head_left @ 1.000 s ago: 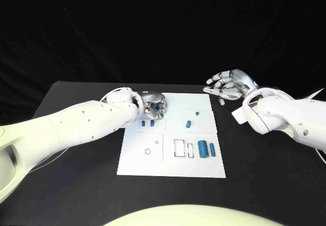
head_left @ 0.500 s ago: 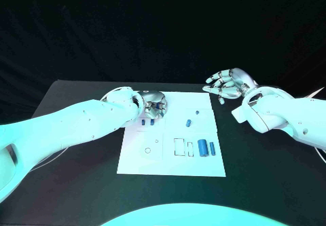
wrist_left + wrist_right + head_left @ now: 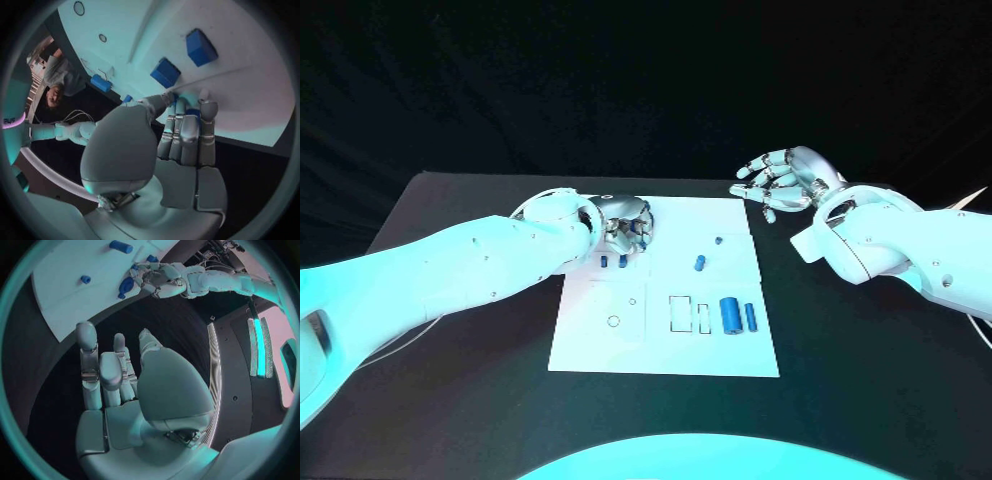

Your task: Assemble the parts on the task board

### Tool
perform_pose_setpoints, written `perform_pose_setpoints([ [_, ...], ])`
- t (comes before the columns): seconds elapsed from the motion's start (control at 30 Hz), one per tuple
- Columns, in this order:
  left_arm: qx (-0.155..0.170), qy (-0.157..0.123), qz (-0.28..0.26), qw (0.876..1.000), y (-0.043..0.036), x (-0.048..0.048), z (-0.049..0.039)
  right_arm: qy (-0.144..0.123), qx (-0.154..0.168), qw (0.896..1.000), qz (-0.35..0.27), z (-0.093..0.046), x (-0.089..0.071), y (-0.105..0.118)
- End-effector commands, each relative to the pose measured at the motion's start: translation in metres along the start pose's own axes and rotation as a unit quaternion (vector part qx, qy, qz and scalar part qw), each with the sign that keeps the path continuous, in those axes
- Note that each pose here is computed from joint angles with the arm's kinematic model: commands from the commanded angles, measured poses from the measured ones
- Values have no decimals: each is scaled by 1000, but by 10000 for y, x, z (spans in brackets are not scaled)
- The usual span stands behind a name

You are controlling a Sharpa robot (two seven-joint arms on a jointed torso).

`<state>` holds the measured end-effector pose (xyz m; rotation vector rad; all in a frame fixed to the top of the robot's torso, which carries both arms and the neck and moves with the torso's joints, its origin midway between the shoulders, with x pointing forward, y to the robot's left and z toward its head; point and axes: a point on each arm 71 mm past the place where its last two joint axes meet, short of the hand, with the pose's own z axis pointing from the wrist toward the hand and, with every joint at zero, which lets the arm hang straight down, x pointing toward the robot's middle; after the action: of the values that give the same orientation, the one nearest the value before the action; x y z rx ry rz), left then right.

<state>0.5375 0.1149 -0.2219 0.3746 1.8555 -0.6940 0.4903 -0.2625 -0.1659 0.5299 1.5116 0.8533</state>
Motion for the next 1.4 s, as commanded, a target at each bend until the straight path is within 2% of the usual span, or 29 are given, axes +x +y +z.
perform_pose_setpoints([
  [0.03, -1, -5, -15, 1000, 7, -20, -39, 2, -1, 1000, 0, 0, 5, 3],
  [0.3, -8, -28, -47, 998, 92, -197, -238, 0, 1, 1000, -1, -7, -16, -15],
  [0.4, -12, -30, -51, 998, 123, -221, -281, -1, 2, 1000, -1, -9, -20, -18],
  [0.7, -32, -31, -58, 997, 287, -256, -400, -1, 3, 1000, -2, -10, -27, -28],
  [0.93, -42, -29, -59, 997, 365, -256, -404, -1, 3, 1000, -2, -10, -24, -30],
  [1.4, -43, -25, -57, 997, 369, -231, -340, 0, 3, 1000, -1, -10, -9, -31],
])
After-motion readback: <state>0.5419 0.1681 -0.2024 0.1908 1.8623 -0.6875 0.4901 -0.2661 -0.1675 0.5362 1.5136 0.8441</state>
